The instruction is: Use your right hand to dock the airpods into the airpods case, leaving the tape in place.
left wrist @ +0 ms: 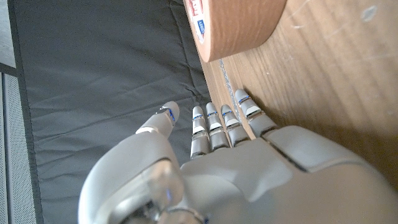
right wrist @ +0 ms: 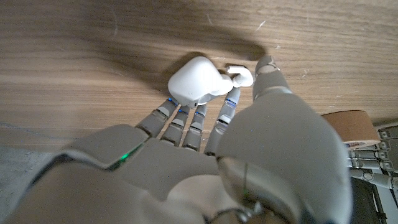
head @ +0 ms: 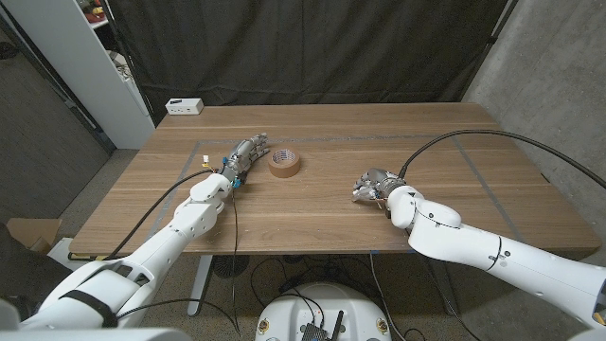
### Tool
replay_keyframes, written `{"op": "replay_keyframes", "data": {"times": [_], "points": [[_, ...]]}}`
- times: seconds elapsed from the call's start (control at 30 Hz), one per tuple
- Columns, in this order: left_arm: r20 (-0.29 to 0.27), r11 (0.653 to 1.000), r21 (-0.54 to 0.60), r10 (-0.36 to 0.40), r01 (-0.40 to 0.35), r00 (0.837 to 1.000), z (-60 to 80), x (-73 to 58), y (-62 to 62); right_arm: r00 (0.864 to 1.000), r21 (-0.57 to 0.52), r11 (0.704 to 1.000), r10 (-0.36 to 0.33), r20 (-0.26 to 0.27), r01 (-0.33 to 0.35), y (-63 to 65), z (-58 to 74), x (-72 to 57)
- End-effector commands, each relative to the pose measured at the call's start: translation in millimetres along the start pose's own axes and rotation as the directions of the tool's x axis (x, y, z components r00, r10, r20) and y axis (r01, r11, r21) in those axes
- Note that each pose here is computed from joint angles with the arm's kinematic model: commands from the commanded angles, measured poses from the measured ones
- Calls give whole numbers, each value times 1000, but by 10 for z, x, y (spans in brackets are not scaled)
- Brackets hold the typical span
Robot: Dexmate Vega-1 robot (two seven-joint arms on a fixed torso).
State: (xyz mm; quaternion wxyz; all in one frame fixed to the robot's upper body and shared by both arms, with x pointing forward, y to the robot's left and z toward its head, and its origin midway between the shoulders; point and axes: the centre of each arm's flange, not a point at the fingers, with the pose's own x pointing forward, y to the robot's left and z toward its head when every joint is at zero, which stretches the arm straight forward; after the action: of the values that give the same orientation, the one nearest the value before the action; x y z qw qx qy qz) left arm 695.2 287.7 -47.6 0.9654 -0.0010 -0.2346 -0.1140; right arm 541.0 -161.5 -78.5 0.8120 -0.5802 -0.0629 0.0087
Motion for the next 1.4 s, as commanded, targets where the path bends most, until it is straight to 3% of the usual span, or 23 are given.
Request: {"op": "replay_keyframes", "data": {"times": [0.03,0.53,0.83,1.4], "points": [[7,1000,8,-6,5,1000,32,-17,-4,998,-20,998,-55,-14,54,-2,2,-52],[3,1000,15,-4,4,1000,33,-36,-39,995,-4,996,-93,-30,93,-6,-19,-83],[-3,1000,28,-12,12,1000,27,-28,-51,998,11,998,-53,-39,54,8,27,-53],[-9,999,31,-12,13,1000,9,-36,-55,997,3,999,-52,-52,53,28,-2,-64]]}}
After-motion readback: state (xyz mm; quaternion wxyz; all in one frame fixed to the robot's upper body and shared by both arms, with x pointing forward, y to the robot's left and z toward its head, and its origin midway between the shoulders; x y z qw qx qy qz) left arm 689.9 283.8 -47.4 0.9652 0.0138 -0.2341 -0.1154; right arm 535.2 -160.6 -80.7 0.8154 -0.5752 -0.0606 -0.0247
